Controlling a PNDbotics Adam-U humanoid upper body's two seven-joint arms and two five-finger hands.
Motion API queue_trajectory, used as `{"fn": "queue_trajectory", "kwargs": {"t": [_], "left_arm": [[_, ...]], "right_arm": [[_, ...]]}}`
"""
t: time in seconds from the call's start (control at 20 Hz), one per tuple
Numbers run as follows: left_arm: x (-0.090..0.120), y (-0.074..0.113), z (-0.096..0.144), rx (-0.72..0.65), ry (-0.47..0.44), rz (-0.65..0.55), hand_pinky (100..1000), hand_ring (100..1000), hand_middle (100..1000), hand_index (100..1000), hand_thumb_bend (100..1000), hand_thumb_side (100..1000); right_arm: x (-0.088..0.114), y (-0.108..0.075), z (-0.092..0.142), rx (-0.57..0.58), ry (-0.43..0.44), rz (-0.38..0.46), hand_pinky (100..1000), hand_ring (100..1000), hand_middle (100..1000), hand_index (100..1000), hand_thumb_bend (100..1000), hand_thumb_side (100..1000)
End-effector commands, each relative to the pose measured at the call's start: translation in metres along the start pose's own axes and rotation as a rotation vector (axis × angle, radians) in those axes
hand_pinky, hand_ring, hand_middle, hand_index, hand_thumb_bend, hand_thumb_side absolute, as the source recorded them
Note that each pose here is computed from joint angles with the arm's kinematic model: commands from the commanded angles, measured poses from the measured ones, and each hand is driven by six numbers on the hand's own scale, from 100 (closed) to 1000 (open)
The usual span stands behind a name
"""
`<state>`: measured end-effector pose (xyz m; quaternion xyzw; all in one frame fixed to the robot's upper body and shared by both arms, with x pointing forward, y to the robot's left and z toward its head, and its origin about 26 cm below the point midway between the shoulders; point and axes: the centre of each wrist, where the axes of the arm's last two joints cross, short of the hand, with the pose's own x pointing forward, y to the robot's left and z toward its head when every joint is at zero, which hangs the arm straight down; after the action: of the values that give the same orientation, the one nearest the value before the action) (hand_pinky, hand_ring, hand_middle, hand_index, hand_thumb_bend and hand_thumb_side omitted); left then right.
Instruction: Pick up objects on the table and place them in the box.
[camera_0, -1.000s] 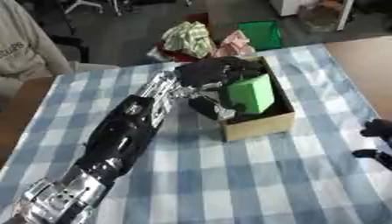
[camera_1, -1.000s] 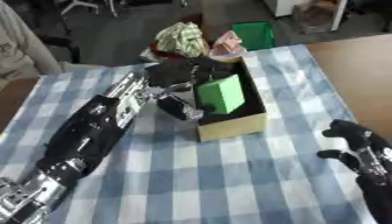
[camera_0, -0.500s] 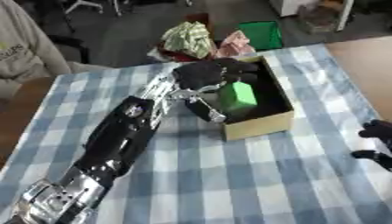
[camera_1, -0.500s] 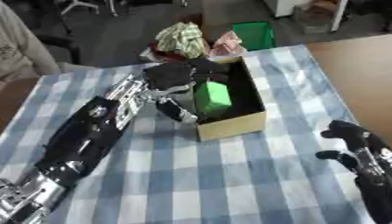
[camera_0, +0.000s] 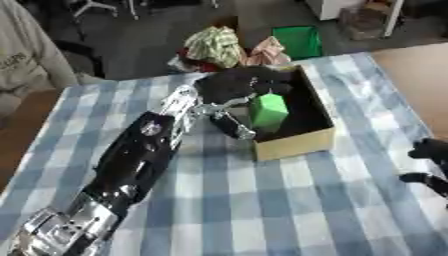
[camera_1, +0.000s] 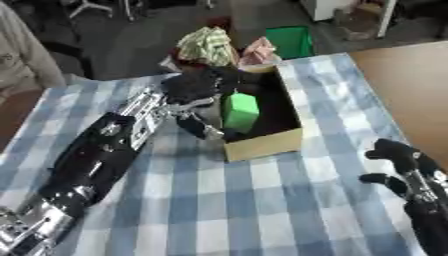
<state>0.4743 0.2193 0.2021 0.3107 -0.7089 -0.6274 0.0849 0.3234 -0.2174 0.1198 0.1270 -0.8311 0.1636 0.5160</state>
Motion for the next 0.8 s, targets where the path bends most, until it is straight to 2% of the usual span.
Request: {"fn": "queue_trajectory", "kwargs": {"t": [0.05, 0.25, 0.5, 0.65, 0.8], "left_arm": [[-0.015, 0.031, 0.017, 0.082, -0.007, -0.057, 965, 960, 982, 989, 553, 248], [-0.019, 0.045, 0.048, 0.17, -0.043, -0.079, 905, 919, 948, 973, 581, 171], [-0.018, 0.054, 0.098, 0.28, -0.029, -0.083, 862, 882, 916, 959, 608, 100], [-0.008, 0.053, 0.118, 0.351, 0.012, -0.064, 860, 878, 908, 956, 568, 100], [0.006, 0.047, 0.129, 0.378, 0.062, -0.023, 859, 873, 901, 954, 484, 100]], "right_arm": [[0.004, -0.004, -0.001, -0.009, -0.015, 0.021, 648, 1000, 678, 824, 100, 660], [0.004, -0.008, 0.002, -0.028, -0.011, 0.03, 648, 1000, 678, 824, 100, 656], [0.005, -0.011, 0.003, -0.049, -0.014, 0.04, 648, 1000, 678, 824, 100, 653], [0.005, -0.014, 0.004, -0.063, -0.016, 0.048, 648, 1000, 678, 824, 100, 652], [0.006, -0.016, 0.005, -0.074, -0.018, 0.053, 648, 1000, 678, 824, 100, 647]]}}
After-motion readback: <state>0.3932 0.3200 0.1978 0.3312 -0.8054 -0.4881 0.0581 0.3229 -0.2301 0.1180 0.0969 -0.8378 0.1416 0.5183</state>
